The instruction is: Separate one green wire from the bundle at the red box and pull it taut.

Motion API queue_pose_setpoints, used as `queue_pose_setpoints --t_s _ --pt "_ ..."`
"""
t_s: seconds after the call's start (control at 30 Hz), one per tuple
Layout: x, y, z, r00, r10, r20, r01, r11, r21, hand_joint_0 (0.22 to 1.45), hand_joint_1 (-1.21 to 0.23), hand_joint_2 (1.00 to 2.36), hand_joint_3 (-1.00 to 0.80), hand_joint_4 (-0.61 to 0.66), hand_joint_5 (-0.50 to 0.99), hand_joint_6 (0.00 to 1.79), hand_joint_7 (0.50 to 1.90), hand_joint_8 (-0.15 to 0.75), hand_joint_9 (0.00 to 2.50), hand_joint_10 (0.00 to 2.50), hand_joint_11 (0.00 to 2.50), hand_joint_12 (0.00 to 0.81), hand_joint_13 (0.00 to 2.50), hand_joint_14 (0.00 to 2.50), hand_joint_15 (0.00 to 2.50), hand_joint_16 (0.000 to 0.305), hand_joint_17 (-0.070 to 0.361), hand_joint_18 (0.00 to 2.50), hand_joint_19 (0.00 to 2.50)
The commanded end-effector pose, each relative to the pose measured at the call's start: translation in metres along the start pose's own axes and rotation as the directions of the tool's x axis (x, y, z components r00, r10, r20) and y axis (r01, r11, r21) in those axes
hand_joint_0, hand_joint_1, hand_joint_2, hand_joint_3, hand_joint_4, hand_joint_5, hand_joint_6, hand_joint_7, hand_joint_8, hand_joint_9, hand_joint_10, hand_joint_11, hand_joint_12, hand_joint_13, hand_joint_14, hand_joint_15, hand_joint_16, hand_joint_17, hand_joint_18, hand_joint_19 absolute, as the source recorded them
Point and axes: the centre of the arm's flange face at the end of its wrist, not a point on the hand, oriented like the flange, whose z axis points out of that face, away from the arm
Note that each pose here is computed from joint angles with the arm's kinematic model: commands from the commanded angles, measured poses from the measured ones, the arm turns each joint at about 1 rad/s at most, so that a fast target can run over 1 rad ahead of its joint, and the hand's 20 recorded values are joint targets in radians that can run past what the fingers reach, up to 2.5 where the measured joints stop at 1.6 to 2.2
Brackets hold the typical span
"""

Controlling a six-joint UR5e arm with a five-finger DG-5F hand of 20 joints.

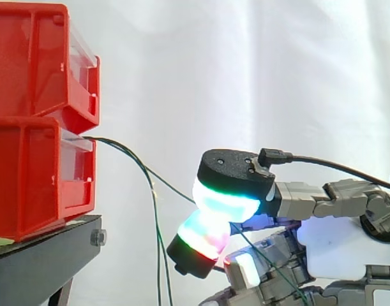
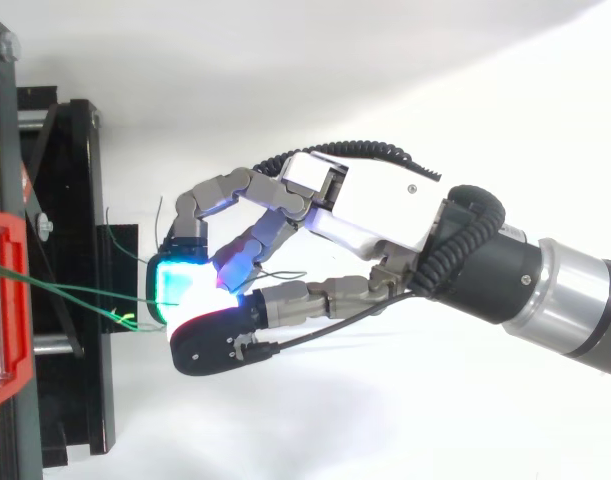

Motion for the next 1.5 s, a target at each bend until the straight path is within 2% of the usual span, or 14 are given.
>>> queue_pose_setpoints --t_s 0.0,1.47 --pt "-0.0006 0.0 0.0002 1.0 0.0 0.001 0.0 1.0 0.0 0.59 -0.83 1.01 -0.06 -0.03 -0.09 0.89 1.17 0.296 1.24 0.02 0.73 0.422 0.94 0.01 0.45 0.061 0.138 0.86 0.28" --pt "0.0002 -0.0007 -0.0005 1.0 -0.001 -0.001 0.001 1.0 0.001 0.59 -0.84 1.01 -0.06 -0.03 -0.09 0.89 1.17 0.293 1.26 0.02 0.75 0.421 0.94 0.01 0.45 0.062 0.139 0.87 0.28"
